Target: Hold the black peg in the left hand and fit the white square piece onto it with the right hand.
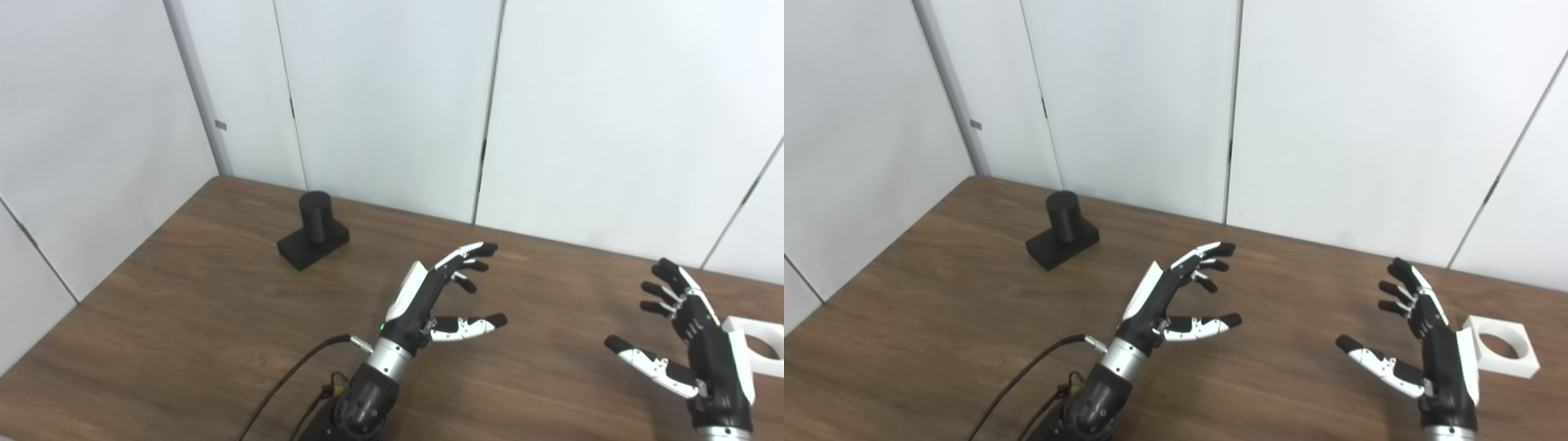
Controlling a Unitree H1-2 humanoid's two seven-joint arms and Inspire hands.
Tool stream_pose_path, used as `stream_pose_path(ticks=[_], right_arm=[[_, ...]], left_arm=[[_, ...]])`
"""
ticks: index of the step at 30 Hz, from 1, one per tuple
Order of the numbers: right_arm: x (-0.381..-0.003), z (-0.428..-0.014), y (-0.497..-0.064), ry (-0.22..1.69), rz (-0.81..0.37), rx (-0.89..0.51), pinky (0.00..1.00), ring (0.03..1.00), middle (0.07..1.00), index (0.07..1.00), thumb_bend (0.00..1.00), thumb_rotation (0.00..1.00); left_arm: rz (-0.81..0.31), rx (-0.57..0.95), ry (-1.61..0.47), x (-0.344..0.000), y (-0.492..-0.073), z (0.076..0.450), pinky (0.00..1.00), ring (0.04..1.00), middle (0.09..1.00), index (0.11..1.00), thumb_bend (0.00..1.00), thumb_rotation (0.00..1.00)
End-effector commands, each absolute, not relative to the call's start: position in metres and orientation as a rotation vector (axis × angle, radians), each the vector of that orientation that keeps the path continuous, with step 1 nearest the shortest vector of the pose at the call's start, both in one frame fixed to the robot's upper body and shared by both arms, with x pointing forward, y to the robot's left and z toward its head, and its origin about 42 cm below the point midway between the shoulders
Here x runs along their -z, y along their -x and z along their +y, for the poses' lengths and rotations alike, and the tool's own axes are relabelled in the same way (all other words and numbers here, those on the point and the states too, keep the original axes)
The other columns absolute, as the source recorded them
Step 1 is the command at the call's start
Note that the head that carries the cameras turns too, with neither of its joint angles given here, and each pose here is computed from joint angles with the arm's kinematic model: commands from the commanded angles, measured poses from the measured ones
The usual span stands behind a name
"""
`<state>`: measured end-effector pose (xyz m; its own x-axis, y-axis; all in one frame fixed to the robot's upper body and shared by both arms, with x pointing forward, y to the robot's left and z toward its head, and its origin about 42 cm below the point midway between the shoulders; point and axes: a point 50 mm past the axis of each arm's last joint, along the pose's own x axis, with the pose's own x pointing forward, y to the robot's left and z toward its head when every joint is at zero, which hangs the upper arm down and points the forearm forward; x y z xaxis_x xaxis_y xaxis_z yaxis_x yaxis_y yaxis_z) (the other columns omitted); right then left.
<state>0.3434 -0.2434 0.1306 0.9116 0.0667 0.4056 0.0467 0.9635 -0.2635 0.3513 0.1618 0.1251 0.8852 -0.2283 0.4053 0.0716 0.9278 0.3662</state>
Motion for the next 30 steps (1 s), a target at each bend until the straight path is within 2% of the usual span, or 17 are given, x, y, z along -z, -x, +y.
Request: stream_pose_path(ticks=[1,5,9,11,15,30], right_arm=[[-0.136,-0.246,-0.339,0.287,-0.477,-0.015,0.68,0.788,0.865,0.873,0.66,0.22],[-0.139,-0.245,-0.340,0.282,-0.486,-0.014,0.68,0.784,0.866,0.872,0.65,0.19],[-0.141,-0.244,-0.343,0.282,-0.490,-0.018,0.67,0.783,0.872,0.875,0.63,0.16],[-0.141,-0.244,-0.344,0.279,-0.489,-0.020,0.68,0.781,0.868,0.876,0.63,0.16],[-0.141,-0.245,-0.344,0.270,-0.487,-0.022,0.69,0.770,0.860,0.879,0.63,0.16],[-0.144,-0.246,-0.346,0.266,-0.491,-0.018,0.68,0.759,0.848,0.878,0.65,0.18]], left_arm=[[-0.524,0.145,-0.335,-0.136,-0.354,0.158,0.57,0.730,0.820,0.827,0.67,0.08],[-0.557,0.114,-0.310,-0.151,-0.352,0.159,0.57,0.695,0.788,0.834,0.68,0.07],[-0.589,0.078,-0.362,-0.171,-0.355,0.169,0.55,0.674,0.743,0.788,0.71,0.04],[-0.609,0.056,-0.425,-0.182,-0.358,0.179,0.52,0.644,0.717,0.735,0.68,0.02],[-0.599,0.037,-0.463,-0.196,-0.363,0.199,0.49,0.621,0.702,0.697,0.67,0.00],[-0.605,-0.115,-0.543,-0.222,-0.363,0.244,0.56,0.695,0.758,0.755,0.73,0.01]])
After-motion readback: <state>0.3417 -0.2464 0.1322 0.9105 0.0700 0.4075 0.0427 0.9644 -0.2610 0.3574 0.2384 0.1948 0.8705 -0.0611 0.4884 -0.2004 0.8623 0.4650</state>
